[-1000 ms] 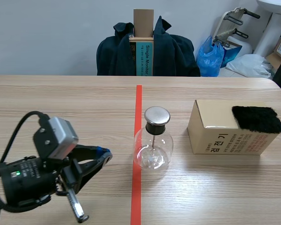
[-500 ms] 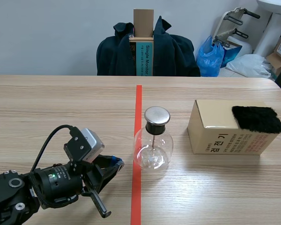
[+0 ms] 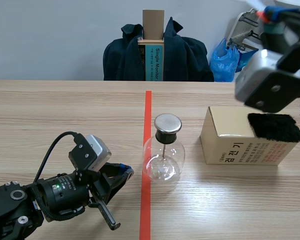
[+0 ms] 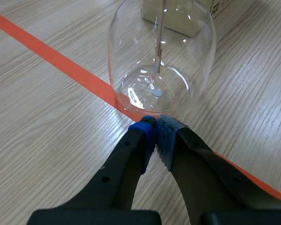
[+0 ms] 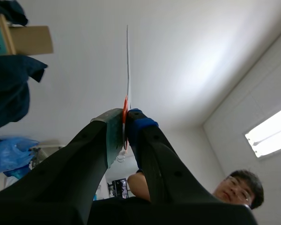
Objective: Do the electroscope experiment.
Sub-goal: 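Bring the plate to the electroscope and point at the metal foil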
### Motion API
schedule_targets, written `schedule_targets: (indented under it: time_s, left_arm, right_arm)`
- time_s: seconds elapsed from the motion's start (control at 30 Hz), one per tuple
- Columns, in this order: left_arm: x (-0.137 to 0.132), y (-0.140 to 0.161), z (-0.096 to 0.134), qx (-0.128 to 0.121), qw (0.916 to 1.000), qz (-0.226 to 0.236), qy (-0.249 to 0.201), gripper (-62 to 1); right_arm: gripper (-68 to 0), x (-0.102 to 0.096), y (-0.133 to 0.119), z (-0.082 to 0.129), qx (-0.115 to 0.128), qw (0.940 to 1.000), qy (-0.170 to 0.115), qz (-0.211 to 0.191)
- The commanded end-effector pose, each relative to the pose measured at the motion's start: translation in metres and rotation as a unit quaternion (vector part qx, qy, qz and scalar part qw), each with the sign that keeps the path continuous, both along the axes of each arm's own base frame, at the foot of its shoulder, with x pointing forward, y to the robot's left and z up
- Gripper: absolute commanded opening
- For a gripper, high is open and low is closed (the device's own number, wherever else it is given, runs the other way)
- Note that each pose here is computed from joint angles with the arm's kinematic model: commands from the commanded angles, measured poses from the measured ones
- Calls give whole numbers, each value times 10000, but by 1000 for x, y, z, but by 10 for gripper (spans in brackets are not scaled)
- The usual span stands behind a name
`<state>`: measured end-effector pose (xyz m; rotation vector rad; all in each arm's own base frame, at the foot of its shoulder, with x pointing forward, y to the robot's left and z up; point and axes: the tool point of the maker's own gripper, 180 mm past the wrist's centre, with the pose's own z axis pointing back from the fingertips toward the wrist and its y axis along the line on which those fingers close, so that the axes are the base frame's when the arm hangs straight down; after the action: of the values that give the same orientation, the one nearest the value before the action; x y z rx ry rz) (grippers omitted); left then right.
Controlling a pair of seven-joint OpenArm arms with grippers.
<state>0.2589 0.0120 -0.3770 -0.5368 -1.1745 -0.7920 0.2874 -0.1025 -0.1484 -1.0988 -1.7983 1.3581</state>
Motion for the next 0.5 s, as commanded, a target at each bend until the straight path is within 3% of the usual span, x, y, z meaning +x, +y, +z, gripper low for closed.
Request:
schedule_targets:
  time_s: [0.0,0.2,0.4,0.47]
  left_arm:
    - [5,-8,14,-185,9997,-33,-162,-583]
    - [5,-7,14,-183,9997,-34,-162,-583]
    - [5,-7,14,-181,9997,-33,-159,-583]
    - [5,-7,14,-181,9997,-33,-159,-583]
  right_arm:
    - [-667,2,1,-3,-89,10000,-21,13]
    - [-667,2,18,-34,-196,9991,373,96]
    - [-667,4,15,-58,-223,9973,700,-83]
    - [-667,5,12,-69,-335,9960,814,-142]
